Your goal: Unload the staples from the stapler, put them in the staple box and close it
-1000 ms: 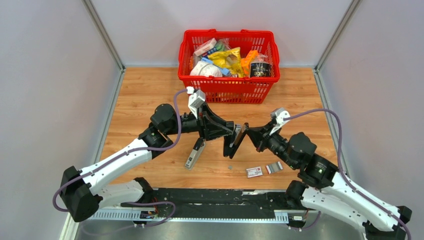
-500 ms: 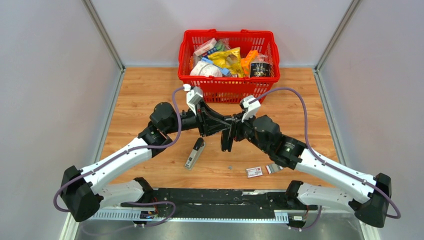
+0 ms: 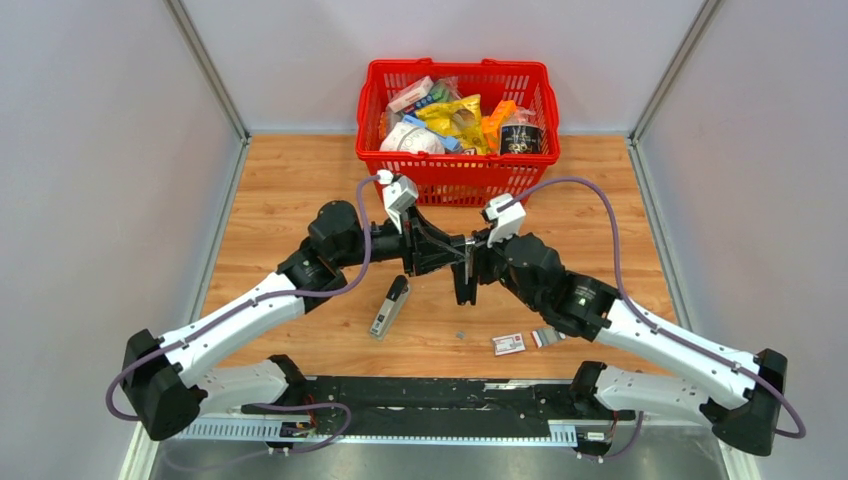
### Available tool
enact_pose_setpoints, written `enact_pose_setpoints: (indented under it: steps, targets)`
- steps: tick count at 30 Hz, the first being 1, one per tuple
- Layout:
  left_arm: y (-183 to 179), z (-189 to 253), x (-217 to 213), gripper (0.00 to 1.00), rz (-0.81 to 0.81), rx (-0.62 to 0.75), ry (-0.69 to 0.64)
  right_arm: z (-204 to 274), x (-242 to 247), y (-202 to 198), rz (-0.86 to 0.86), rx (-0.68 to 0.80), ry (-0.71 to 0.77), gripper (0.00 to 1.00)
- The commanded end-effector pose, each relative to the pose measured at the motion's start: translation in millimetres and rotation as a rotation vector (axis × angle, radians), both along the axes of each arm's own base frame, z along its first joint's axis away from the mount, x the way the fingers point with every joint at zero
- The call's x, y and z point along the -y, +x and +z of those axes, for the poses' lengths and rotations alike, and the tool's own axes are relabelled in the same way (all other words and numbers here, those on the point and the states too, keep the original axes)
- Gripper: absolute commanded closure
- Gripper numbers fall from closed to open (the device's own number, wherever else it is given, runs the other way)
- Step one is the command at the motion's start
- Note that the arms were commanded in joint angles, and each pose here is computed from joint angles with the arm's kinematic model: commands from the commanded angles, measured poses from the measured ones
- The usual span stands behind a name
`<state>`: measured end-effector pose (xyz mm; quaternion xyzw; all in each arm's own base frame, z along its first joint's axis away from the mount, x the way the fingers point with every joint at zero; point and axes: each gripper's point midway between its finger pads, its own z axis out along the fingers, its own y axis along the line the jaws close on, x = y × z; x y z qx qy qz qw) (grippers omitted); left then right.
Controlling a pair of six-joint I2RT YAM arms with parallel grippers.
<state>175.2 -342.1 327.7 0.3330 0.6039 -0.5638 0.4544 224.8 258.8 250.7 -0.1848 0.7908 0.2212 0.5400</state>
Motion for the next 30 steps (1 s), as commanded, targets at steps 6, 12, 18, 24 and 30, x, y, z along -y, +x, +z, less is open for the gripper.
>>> enact_pose_setpoints:
  steps: [6, 12, 18, 24, 30]
  targets:
    - [-11.9, 9.2, 6.6, 1.0, -0.027, 0.113, 0.061, 4.7, 56.1, -5.8, -0.145, 0.073, -0.014, 1.0]
    - [1.3, 10.3, -3.3, 1.0, 0.067, 0.124, 0.127, -17.3, 106.4, -1.2, -0.335, 0.037, -0.045, 1.0]
    - [48.0, -2.9, -35.4, 1.0, 0.355, 0.085, 0.376, -29.9, 116.3, -0.8, -0.398, -0.009, -0.035, 1.0]
    - [91.1, -19.3, -88.3, 1.0, 0.643, 0.073, 0.634, -41.3, 98.6, 1.7, -0.364, -0.052, -0.028, 1.0]
    - [126.8, -73.9, -144.0, 1.0, 0.846, -0.034, 0.807, -51.9, 81.0, 8.8, -0.338, -0.07, -0.024, 1.0]
